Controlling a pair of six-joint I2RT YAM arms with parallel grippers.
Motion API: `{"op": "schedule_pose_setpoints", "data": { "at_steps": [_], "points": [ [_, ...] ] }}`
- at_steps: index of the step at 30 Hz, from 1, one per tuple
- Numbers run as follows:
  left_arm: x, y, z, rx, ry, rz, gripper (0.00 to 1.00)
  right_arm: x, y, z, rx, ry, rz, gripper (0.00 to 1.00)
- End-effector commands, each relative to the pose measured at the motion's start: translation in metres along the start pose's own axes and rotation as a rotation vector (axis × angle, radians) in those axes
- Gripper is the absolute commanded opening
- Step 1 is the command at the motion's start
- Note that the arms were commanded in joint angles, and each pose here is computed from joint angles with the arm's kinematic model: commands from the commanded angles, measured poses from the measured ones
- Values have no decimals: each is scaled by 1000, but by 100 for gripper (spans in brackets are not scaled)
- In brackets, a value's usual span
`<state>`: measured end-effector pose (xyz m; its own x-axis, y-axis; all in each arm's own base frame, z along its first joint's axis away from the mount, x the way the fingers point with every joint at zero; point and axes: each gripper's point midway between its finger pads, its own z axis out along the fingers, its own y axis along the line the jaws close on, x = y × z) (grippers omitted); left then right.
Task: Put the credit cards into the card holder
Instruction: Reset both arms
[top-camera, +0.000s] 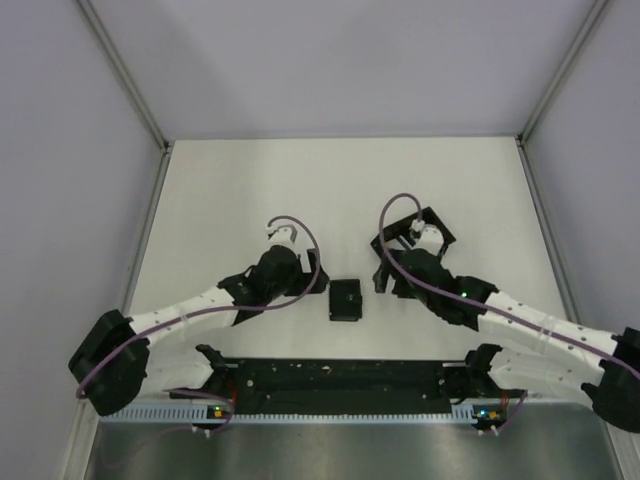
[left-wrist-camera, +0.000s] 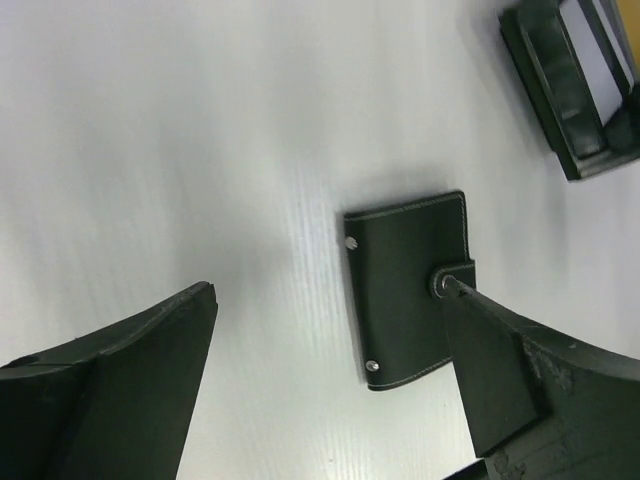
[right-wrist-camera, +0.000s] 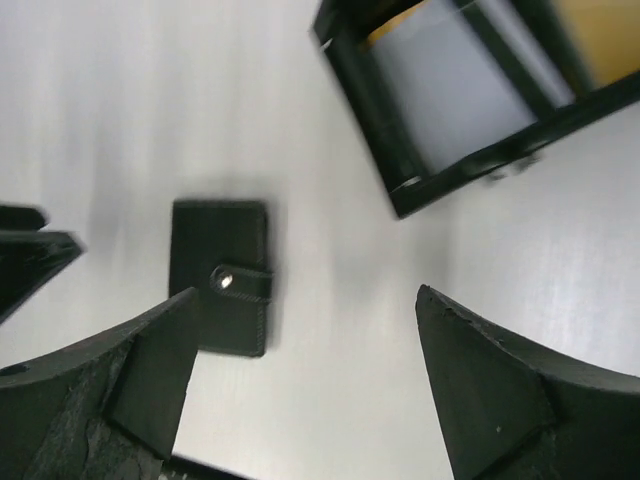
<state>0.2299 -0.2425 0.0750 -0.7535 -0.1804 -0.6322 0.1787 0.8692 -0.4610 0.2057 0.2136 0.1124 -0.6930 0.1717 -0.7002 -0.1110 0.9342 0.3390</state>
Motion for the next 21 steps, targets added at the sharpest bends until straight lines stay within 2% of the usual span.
{"op": "schedule_pose_setpoints", "data": {
  "at_steps": [1, 5, 11, 13, 16, 21],
  "points": [
    [-51, 33, -25, -142, -175, -24, 98, -39, -51, -16, 109, -121, 32, 88],
    [-71, 59, -41, -184, -204, -72, 98, -51, -80, -30, 155, -129, 113, 89],
    [-76, 80, -56, -221, -237, -82, 98, -25, -116, -21, 204, -44, 202, 92],
    [-77, 82, -56, -229, -248, -84, 98, -29, -125, -23, 232, -72, 195, 99],
    [-85, 81, -58, -235, -273, -79, 98, -53, -132, -34, 267, -158, 170, 99],
    [-94, 85, -63, -272, -302, -79, 98, -89, -180, -62, 551, -358, 165, 99]
  ]
}}
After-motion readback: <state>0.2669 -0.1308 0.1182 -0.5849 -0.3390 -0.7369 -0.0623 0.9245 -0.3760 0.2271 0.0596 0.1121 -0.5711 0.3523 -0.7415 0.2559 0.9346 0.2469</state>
